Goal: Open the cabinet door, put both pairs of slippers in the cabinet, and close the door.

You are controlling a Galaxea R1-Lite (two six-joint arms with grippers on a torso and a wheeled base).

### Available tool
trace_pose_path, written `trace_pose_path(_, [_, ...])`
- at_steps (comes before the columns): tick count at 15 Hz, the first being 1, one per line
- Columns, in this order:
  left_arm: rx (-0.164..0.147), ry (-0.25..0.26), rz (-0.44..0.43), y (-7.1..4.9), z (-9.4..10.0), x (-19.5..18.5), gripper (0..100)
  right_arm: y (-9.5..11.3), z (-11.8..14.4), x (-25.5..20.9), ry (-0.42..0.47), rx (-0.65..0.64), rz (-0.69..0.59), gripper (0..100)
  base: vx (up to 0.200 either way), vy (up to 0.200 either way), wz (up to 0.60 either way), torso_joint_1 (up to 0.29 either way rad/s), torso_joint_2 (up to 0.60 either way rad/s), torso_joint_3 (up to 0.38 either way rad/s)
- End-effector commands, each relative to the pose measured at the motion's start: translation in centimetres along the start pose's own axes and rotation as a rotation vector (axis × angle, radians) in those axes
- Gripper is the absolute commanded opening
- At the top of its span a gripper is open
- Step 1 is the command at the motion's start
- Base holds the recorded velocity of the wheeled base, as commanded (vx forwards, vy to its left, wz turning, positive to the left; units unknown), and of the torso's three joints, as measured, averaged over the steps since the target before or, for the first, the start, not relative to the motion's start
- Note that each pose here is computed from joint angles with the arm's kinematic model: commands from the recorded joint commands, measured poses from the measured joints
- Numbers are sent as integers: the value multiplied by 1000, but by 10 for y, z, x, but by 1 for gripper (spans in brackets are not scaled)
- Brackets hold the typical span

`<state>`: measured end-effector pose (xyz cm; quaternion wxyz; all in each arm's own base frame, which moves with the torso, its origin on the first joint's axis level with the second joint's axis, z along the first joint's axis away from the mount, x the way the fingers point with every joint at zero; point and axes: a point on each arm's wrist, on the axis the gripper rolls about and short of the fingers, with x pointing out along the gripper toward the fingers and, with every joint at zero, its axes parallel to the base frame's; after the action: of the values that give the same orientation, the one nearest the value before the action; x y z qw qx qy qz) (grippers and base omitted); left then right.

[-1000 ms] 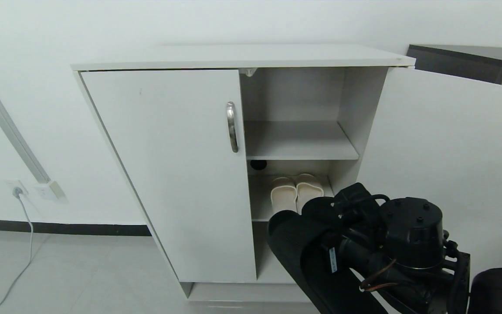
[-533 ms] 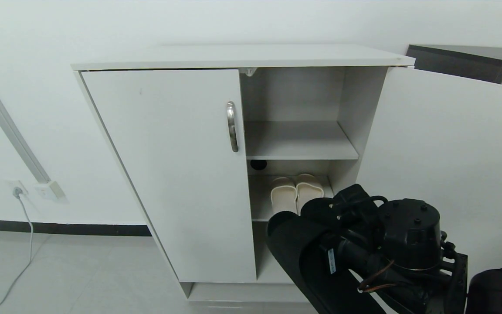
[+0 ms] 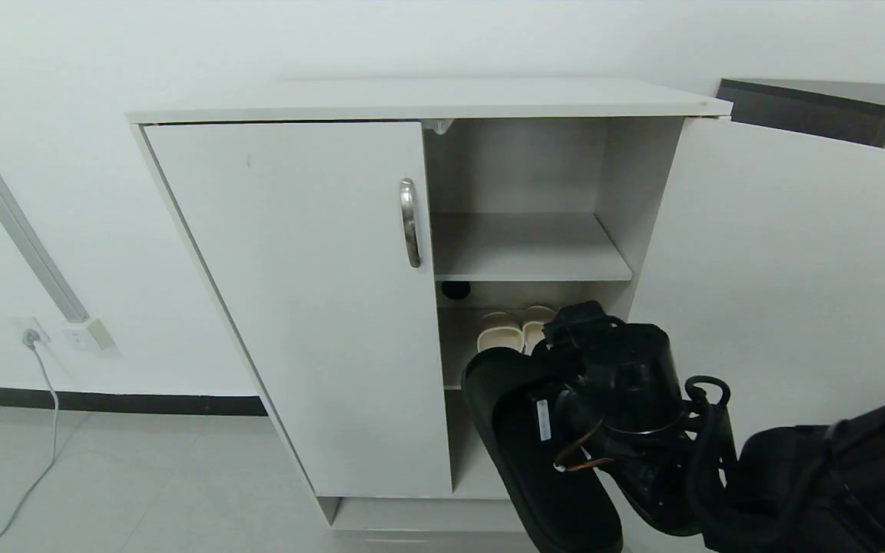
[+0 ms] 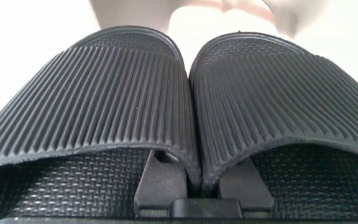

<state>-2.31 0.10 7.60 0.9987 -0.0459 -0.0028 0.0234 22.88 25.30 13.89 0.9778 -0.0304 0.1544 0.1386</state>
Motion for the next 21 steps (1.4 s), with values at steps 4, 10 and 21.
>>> trace_pose_path(4, [1, 2, 1, 0, 0, 0, 0, 17, 58, 3, -85, 89, -163, 0, 0, 0, 0, 0, 0, 0])
trace_pose_path(10, [0, 2, 1, 0, 0, 0, 0, 20, 85, 21, -125, 83, -264, 0, 0, 0, 0, 0, 0, 0])
trace_pose_path(21, [0, 2, 1, 0, 0, 0, 0, 16, 86, 23, -127, 84, -280, 0, 73, 0, 0, 0, 0, 2])
